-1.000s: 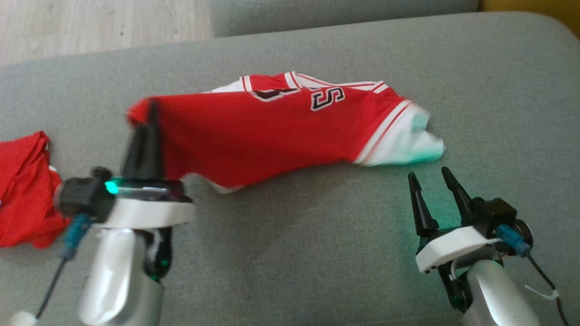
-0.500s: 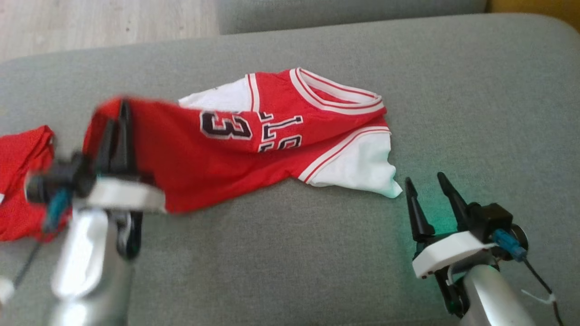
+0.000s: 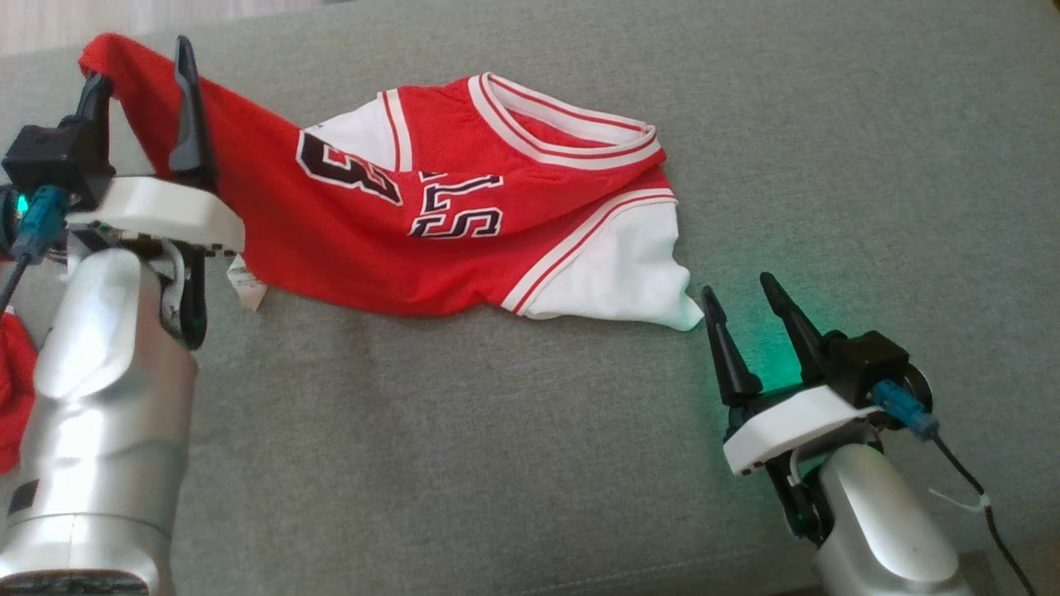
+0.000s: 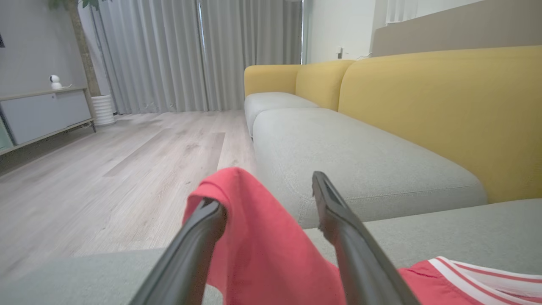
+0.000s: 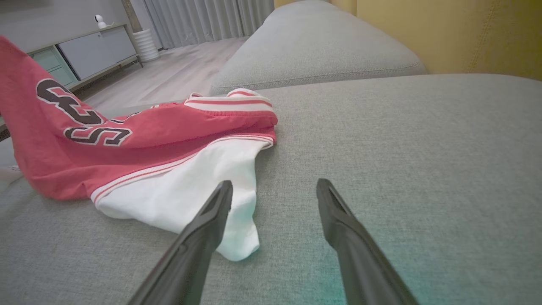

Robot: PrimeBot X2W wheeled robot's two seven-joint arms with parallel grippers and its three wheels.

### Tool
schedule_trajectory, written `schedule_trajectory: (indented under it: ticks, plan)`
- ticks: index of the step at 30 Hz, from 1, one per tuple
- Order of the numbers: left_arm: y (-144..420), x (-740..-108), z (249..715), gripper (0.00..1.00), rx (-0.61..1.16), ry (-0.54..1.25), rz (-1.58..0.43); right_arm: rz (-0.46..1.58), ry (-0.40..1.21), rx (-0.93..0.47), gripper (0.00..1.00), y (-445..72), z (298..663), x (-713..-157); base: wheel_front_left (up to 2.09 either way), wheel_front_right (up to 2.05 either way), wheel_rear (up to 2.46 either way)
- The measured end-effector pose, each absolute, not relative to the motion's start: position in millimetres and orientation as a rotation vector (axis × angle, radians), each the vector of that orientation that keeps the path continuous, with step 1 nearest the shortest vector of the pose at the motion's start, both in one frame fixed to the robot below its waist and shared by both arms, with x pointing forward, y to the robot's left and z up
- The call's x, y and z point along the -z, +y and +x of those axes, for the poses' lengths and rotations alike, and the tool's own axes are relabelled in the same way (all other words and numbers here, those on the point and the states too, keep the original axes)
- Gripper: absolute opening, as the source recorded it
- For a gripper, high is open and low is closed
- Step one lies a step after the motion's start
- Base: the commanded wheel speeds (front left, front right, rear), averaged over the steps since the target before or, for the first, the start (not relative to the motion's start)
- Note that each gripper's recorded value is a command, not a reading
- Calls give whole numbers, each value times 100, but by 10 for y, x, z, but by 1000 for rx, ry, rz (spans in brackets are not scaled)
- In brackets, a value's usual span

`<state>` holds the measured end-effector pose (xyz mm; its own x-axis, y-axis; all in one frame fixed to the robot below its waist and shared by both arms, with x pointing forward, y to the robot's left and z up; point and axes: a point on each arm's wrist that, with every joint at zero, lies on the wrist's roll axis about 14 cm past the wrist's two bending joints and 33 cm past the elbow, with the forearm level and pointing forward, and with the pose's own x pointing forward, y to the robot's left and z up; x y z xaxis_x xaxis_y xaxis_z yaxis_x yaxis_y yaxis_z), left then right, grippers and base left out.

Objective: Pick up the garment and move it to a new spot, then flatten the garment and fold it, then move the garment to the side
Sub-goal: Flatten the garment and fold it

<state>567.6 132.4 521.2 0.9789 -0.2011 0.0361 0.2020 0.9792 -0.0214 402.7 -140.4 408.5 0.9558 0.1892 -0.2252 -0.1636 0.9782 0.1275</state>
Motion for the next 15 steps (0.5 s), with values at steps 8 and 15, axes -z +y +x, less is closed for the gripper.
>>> schedule_trajectory:
  ticks: [8, 15]
  plan:
    - [1741, -4808, 5394, 100, 84, 72, -42, 131, 293, -224, 100, -1220, 4074, -3919, 0, 0, 0]
    - [1979, -4548, 4829, 100, -2, 121, -110, 96, 373, -274, 100, -1048, 4129, -3694, 0, 0, 0]
